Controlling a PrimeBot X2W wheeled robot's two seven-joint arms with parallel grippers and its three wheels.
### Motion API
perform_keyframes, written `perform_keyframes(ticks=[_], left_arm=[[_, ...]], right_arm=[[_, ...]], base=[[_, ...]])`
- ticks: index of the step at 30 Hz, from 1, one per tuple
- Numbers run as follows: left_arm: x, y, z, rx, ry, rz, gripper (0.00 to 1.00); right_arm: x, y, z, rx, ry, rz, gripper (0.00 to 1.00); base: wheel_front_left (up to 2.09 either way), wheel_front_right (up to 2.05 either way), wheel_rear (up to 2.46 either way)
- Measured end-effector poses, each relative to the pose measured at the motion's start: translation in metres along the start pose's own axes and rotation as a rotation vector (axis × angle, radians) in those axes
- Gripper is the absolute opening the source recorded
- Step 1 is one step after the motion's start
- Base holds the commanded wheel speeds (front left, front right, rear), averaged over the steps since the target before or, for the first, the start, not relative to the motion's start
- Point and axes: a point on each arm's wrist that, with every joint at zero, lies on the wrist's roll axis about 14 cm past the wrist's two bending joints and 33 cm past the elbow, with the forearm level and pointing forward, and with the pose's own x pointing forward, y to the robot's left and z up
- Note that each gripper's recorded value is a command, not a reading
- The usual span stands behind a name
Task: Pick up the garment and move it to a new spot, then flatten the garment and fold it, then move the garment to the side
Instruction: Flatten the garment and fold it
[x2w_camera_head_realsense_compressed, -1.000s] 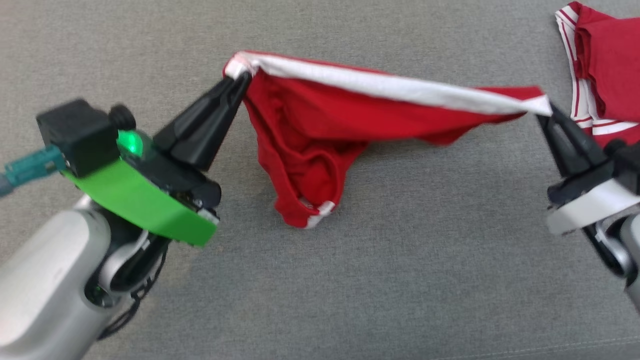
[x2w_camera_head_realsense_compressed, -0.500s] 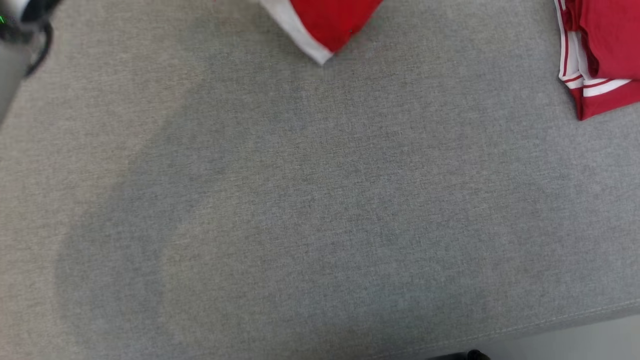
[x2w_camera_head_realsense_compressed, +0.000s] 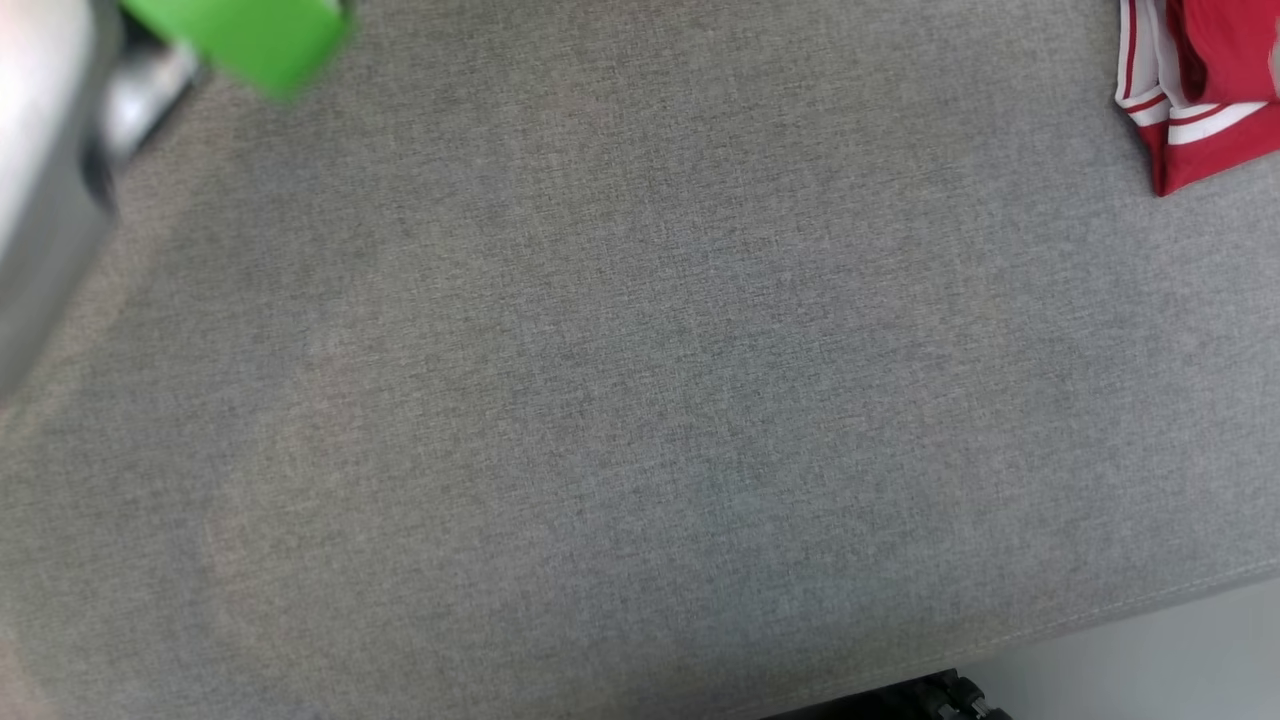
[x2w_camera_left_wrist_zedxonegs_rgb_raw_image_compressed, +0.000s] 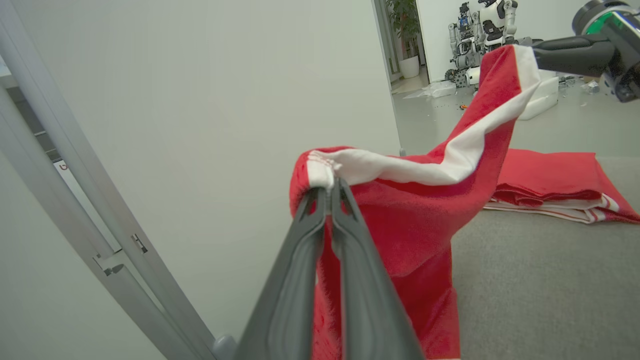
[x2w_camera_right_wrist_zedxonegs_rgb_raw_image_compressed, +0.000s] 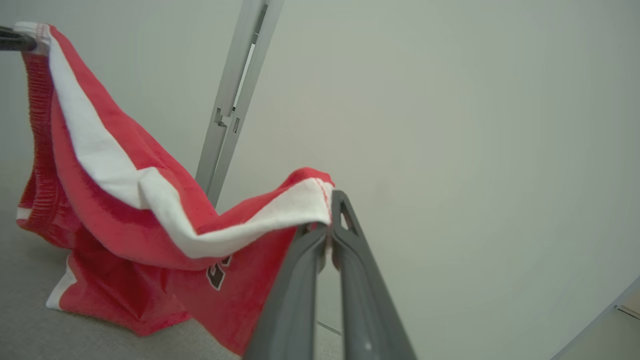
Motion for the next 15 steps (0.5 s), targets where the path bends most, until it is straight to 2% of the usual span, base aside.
perform_keyframes(ticks=[6, 9, 15], left_arm=[[-0.055, -0.064, -0.029, -0.233, 0.083, -0.007, 0.0], [-0.089, -0.097, -0.036, -0.303, 0.159, -0.013, 0.0], [-0.13, -0.157, -0.022, -0.478, 0.215, 0.007, 0.0]], right_arm=[[-0.048, 0.007, -0.011, 0.052, 0.072, -0.024, 0.0], [-0.076, 0.022, -0.018, 0.094, 0.128, -0.01, 0.0], [-0.139, 0.05, -0.038, 0.196, 0.284, -0.006, 0.0]], base=[[0.0, 0.0, 0.0], [0.0, 0.0, 0.0], [0.0, 0.0, 0.0]])
